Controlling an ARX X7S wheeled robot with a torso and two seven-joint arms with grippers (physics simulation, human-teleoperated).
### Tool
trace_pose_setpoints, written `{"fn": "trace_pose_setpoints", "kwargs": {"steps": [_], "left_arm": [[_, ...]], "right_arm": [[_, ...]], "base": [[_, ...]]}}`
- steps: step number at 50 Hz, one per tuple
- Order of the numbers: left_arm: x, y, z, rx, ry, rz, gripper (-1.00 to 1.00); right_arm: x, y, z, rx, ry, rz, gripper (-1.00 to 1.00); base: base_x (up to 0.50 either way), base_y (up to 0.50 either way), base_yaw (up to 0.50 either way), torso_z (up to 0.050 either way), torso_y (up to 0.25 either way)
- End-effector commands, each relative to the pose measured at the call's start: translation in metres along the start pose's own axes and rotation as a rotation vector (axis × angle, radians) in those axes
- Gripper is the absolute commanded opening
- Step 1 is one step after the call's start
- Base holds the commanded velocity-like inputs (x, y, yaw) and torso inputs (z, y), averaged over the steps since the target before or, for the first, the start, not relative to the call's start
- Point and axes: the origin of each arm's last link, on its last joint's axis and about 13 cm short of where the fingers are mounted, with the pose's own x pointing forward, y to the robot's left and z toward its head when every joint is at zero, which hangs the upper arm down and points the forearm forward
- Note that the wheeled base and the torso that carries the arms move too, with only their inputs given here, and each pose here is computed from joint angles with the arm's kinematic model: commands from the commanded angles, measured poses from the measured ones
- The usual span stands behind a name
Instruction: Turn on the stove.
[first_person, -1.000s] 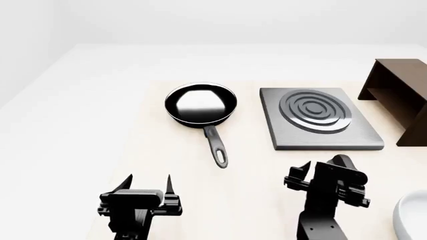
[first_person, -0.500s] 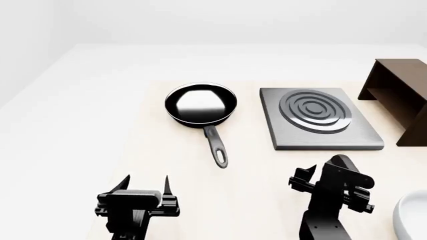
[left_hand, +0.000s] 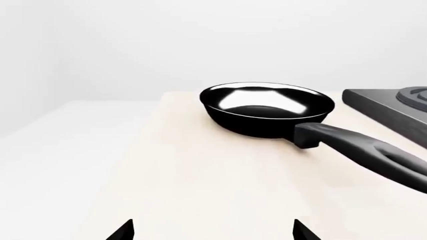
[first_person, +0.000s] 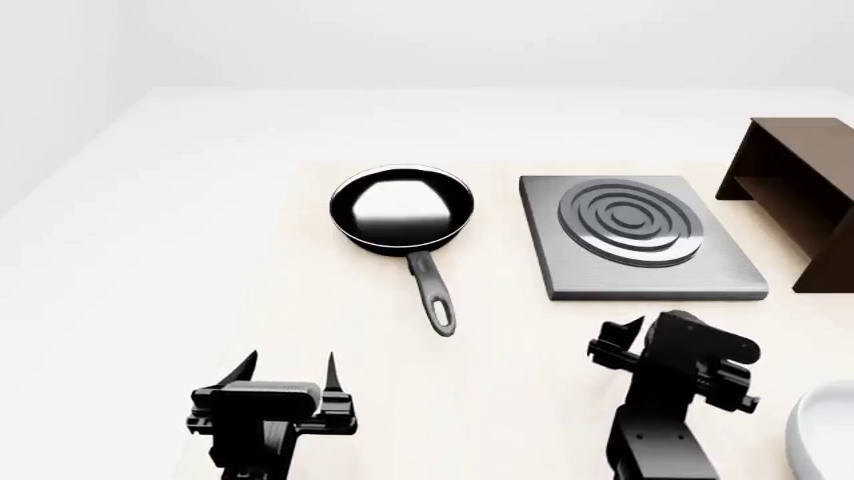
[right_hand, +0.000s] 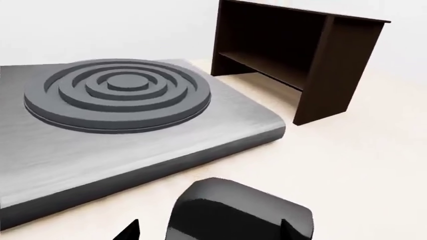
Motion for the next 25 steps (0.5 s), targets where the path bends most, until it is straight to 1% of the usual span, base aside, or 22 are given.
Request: {"fn": "trace_pose_setpoints", "kwargs": {"steps": [1, 10, 17, 25], "left_arm": [[0.001, 0.001, 0.000, 0.005, 0.000, 0.002, 1.00], [0.000, 0.001, -0.001, 0.005, 0.000, 0.003, 1.00], [0.001, 0.001, -0.002, 0.009, 0.001, 0.003, 1.00], [0.002, 0.001, -0.001, 0.011, 0.002, 0.001, 1.00]], "right_arm": [[0.006, -0.002, 0.004, -0.005, -0.013, -0.025, 1.00], [0.009, -0.002, 0.006, -0.016, -0.027, -0.022, 1.00], [0.015, -0.003, 0.014, -0.042, -0.058, -0.011, 1.00], [0.018, -0.005, 0.015, -0.064, -0.057, -0.013, 1.00]], "base": [[0.00, 0.00, 0.00, 0.000, 0.000], [0.00, 0.00, 0.00, 0.000, 0.000], [0.00, 0.00, 0.00, 0.000, 0.000], [0.00, 0.00, 0.00, 0.000, 0.000]]}}
